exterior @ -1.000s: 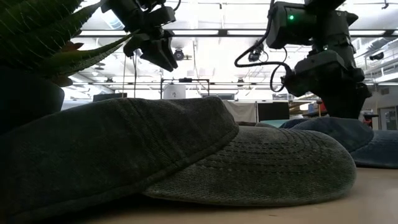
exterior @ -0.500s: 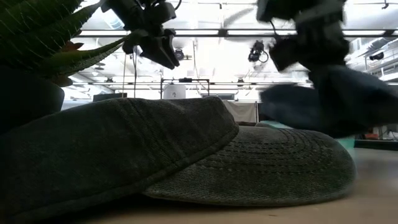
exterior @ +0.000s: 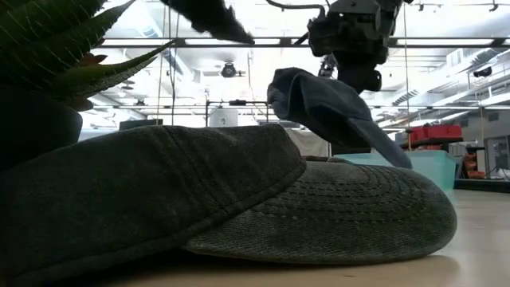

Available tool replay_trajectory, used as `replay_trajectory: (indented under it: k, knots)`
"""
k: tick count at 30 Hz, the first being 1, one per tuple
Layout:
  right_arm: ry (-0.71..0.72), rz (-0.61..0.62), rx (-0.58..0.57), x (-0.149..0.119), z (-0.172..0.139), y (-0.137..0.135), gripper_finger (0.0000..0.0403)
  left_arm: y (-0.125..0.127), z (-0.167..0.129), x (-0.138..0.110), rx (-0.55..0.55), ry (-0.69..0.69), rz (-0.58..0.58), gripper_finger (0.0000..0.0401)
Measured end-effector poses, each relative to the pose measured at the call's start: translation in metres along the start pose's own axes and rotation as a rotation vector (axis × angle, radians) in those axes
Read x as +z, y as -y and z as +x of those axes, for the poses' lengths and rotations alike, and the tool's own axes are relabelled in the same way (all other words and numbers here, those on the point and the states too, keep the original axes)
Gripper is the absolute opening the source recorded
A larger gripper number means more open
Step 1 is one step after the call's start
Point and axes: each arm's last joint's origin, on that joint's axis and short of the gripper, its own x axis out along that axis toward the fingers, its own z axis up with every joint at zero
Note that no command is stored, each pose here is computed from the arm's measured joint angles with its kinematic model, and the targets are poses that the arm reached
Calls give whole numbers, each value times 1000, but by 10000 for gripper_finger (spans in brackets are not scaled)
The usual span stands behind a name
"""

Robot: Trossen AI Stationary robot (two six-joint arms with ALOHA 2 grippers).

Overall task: Pick & Place hat
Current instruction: Put the blue cap into the pink bin

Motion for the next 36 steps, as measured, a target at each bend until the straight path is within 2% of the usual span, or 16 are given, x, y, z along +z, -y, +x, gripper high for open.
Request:
replay_trajectory:
  k: [3, 7, 14, 18, 36]
  knots:
    - [19, -6, 5, 3, 0, 2, 5, 7, 2, 9, -35, 83, 9, 153]
    - [41, -8, 12, 7, 0, 4, 5, 14, 17, 11, -43, 120, 20, 153]
    - [52, -23, 17, 8, 0, 3, 5, 22, 66, -4, -43, 112, 79, 153]
    - [61, -41, 21, 9, 0, 3, 5, 22, 81, -5, -19, 160, 93, 153]
    - [93, -122, 28, 11, 0, 2, 6, 18, 88, -29, 21, -57, 8, 148]
